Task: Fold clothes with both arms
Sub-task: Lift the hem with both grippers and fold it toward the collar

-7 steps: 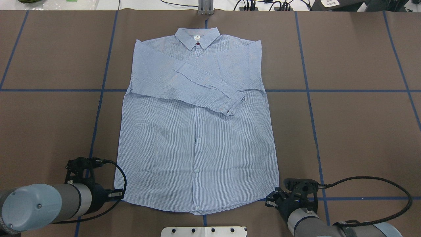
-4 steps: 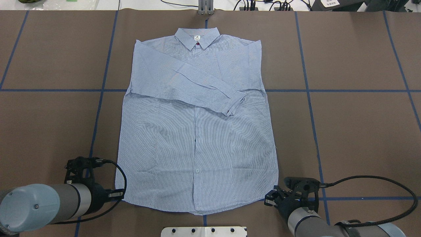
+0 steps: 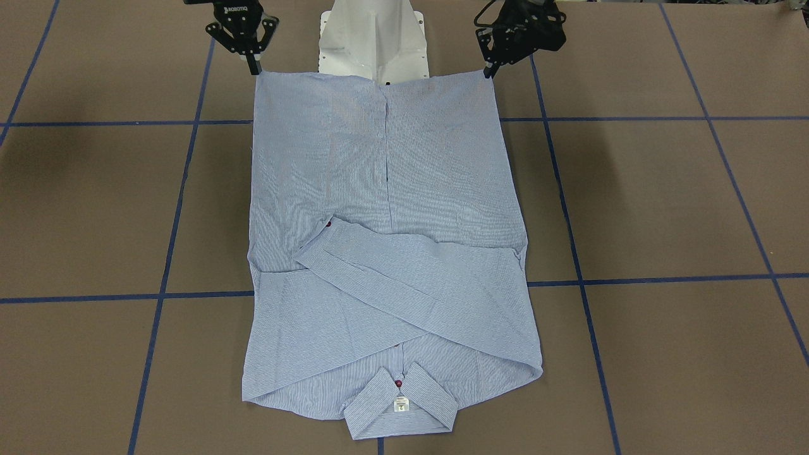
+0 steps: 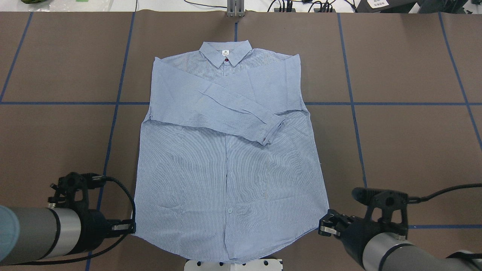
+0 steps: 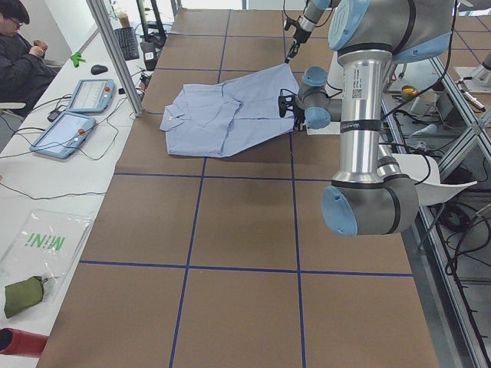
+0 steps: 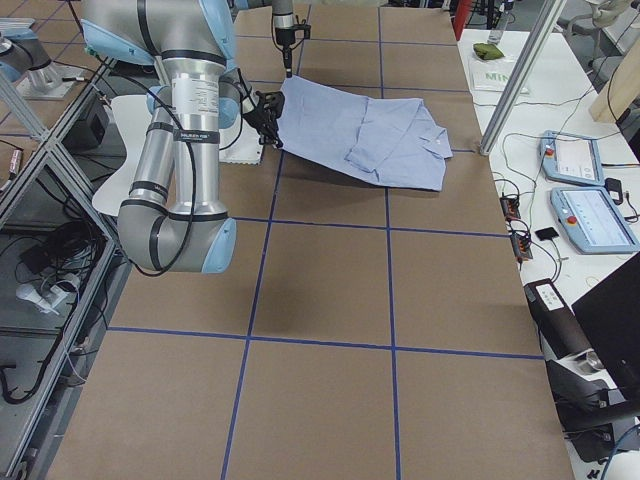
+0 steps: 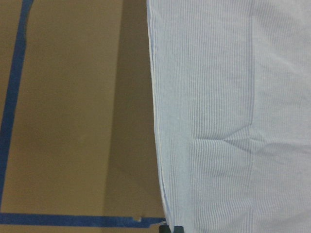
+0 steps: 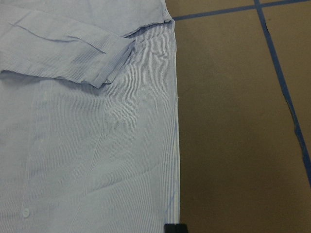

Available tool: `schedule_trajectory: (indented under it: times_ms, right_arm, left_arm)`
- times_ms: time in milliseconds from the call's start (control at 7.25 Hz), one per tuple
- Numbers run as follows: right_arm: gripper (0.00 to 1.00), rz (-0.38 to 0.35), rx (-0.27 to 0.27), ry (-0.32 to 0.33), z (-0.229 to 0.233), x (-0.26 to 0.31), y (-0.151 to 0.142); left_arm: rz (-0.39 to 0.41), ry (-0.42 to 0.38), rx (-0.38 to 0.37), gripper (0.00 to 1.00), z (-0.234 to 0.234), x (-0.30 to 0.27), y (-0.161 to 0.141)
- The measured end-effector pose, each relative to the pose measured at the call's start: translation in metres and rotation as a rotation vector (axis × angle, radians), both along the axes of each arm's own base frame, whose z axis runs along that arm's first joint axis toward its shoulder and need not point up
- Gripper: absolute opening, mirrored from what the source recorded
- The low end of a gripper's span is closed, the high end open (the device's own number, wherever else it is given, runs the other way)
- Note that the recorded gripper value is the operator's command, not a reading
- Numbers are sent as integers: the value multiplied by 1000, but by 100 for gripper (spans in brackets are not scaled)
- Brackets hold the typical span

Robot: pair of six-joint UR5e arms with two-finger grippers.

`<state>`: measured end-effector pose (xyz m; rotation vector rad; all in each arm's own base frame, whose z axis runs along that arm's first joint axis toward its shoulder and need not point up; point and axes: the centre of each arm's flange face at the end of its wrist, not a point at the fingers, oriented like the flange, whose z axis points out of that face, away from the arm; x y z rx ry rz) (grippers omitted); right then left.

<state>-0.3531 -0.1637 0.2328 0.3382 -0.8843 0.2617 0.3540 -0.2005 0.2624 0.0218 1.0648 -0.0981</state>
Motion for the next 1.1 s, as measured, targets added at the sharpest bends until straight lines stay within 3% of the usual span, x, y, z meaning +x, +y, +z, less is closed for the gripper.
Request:
schedule_trajectory:
  times_ms: [138, 414, 689, 827, 1103]
  right_arm:
    - [0, -8, -49, -15, -23, 33, -11]
    - [0, -11, -139, -34, -66, 66, -41]
    - [0, -23, -79, 0, -91, 64, -74]
    - [0, -7, -38, 24, -96, 57, -101]
    - [0, 40, -21, 33, -87, 31, -173]
  left_arm:
    - [25, 11, -4, 0, -30, -36, -3]
    - [37, 10, 64, 0, -73, -88, -32]
    - [-2, -43, 134, 0, -97, -73, -90]
    - [-32, -79, 154, 0, -101, -64, -124]
    - [-78, -159, 194, 0, -91, -62, -189]
